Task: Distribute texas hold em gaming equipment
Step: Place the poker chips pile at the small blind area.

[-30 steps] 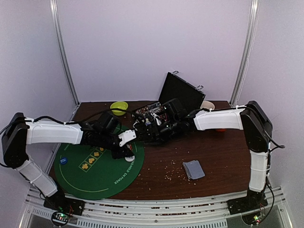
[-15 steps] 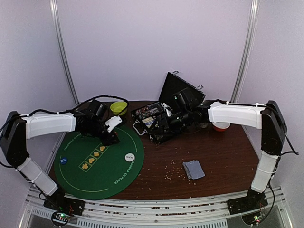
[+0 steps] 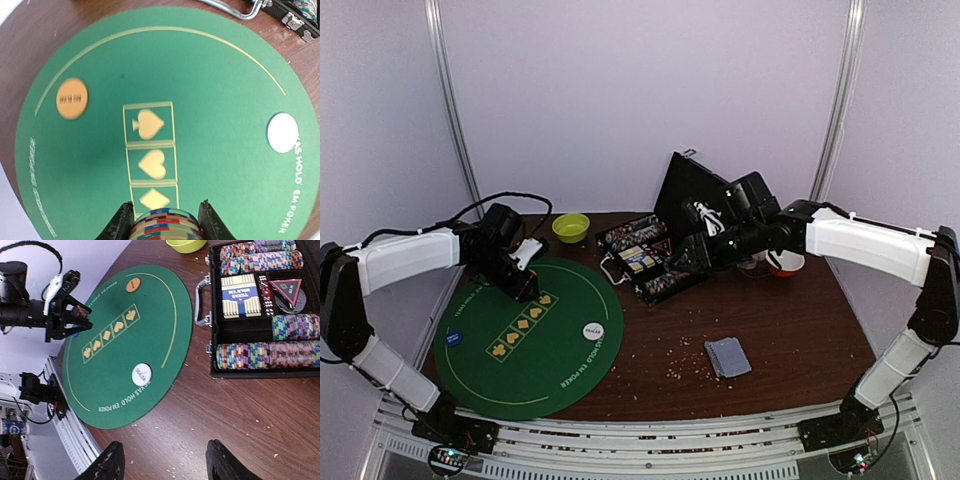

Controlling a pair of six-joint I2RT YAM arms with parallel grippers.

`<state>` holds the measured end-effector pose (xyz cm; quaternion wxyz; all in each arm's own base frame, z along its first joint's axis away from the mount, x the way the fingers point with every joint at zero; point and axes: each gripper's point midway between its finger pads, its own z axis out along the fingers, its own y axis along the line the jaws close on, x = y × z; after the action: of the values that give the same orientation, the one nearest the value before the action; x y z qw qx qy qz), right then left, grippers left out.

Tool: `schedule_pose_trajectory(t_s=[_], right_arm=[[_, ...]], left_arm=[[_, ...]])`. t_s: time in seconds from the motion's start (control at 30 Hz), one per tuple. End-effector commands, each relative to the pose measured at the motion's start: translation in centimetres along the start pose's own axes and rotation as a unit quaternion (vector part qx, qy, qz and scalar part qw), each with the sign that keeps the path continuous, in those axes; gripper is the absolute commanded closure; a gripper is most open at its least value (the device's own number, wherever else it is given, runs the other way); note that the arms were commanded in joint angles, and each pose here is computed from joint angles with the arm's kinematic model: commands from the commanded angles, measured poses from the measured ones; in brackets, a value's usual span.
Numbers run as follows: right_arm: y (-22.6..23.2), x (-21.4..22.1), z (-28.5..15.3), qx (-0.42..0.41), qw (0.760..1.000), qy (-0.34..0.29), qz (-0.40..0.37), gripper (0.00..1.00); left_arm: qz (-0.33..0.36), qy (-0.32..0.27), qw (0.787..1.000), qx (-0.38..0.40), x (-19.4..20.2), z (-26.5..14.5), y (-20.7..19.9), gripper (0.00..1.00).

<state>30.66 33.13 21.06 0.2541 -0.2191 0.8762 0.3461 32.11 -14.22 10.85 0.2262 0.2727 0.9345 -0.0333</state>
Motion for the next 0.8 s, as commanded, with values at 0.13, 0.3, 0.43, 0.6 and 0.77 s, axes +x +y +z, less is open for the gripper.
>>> schedule_pose_trajectory(t_s=[0.13, 0.3, 0.43, 0.6, 0.77], right_arm=[[-4.6, 2.5, -1.0, 0.096, 0.993, -0.006, -0.062, 0.39], [-5.6, 3.6, -0.1, 0.099, 0.991, 0.018, -0.088, 0.38], [-6.6, 4.1, 0.1, 0.109, 0.988, 0.030, -0.102, 0.38], [-7.7, 4.2, -0.2, 0.127, 0.987, 0.019, -0.101, 0.38], [-8.7, 4.4, -0.6, 0.147, 0.983, 0.020, -0.106, 0.38]], left_arm=[[-0.139, 0.014, 0.989, -0.042, 0.9, -3.3, 4.0, 1.00], [-0.208, -0.016, 0.976, -0.070, 0.8, -4.2, 7.7, 1.00], [-0.250, -0.019, 0.964, -0.093, 1.9, -4.3, 10.9, 1.00], [-0.311, -0.035, 0.943, -0.112, 3.9, -4.6, 14.6, 1.00], [-0.356, -0.030, 0.925, -0.127, 6.6, -4.4, 16.6, 1.00]])
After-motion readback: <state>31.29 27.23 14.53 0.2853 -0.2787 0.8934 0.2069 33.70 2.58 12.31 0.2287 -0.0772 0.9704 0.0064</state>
